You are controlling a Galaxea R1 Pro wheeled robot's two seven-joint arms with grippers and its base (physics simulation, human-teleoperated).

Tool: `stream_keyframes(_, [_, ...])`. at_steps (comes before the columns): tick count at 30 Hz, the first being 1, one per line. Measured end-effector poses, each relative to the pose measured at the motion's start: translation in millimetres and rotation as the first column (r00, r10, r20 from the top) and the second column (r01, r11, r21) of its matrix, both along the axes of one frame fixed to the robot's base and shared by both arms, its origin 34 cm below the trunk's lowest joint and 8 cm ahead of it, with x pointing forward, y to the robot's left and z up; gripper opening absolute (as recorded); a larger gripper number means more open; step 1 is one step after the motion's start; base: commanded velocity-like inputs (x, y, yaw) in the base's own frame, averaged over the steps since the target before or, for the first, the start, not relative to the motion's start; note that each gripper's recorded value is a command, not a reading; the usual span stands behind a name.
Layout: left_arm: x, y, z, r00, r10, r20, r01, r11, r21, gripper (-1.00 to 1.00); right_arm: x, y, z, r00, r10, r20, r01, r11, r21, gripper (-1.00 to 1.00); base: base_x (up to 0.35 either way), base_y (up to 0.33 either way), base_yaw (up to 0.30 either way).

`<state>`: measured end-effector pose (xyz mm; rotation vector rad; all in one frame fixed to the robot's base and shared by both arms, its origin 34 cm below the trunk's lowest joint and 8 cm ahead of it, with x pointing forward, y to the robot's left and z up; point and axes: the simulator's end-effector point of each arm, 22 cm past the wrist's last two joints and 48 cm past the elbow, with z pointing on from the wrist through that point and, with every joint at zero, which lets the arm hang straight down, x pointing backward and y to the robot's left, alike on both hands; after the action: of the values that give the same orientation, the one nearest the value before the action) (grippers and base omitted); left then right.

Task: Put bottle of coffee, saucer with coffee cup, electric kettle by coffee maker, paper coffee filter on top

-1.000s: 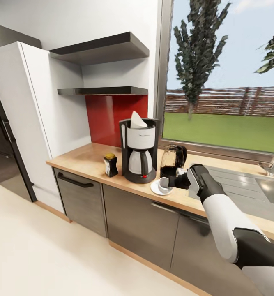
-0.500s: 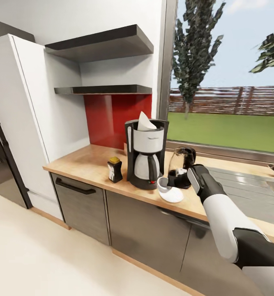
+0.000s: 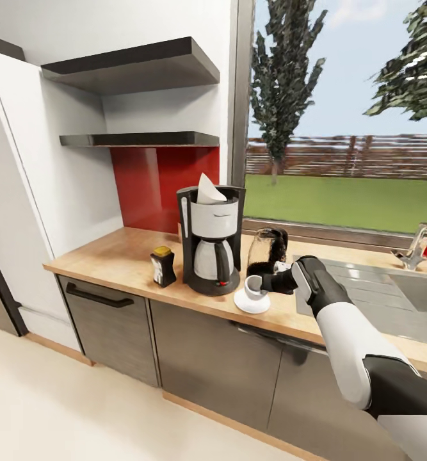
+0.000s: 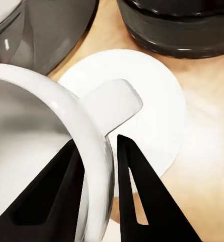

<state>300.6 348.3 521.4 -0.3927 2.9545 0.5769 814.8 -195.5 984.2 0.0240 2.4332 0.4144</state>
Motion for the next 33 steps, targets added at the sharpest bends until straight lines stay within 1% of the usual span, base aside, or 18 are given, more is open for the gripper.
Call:
stream_keyframes(3, [-0.3,0.5,-1.6,1.0,0.0,-0.001,0.0,1.0,0.001,1.0,0.2,-0.2,-2.2,1.0,0.0,-0.001,0.0,1.0,-0.001,-1.0,0.0,0.0,-0.004])
stream_keyframes(18, [-7.8,-0.3,-28.7,1.0,0.0,-0.023,0.0,1.0,-0.001,1.0,2.7,-0.2,-41.1,1.0,0.0,-0.024,0.0,1.0,-0.001,-1.0,0.0,0.0,0.0])
stream_keyframes(23, [-8.7,0.0,-29.1,1.0,0.0,-0.025,0.0,1.0,0.0,1.0,2.9,0.0,-42.9,1.0,0.0,-0.027,0.0,1.0,0.0,-1.0,0.0,0.0,0.0])
stream_keyframes(28, [-8.4,-0.3,-29.0,1.0,0.0,-0.024,0.0,1.0,-0.001,1.0,2.6,0.0,-42.7,1.0,0.0,-0.026,0.0,1.0,0.0,-1.0,0.15,0.054,0.0])
stream_keyframes(33, [-8.3,-0.4,-29.2,1.0,0.0,-0.024,0.0,1.0,-0.002,1.0,2.9,0.0,-42.9,1.0,0.0,-0.027,0.0,1.0,0.0,-1.0,0.027,0.009,0.0])
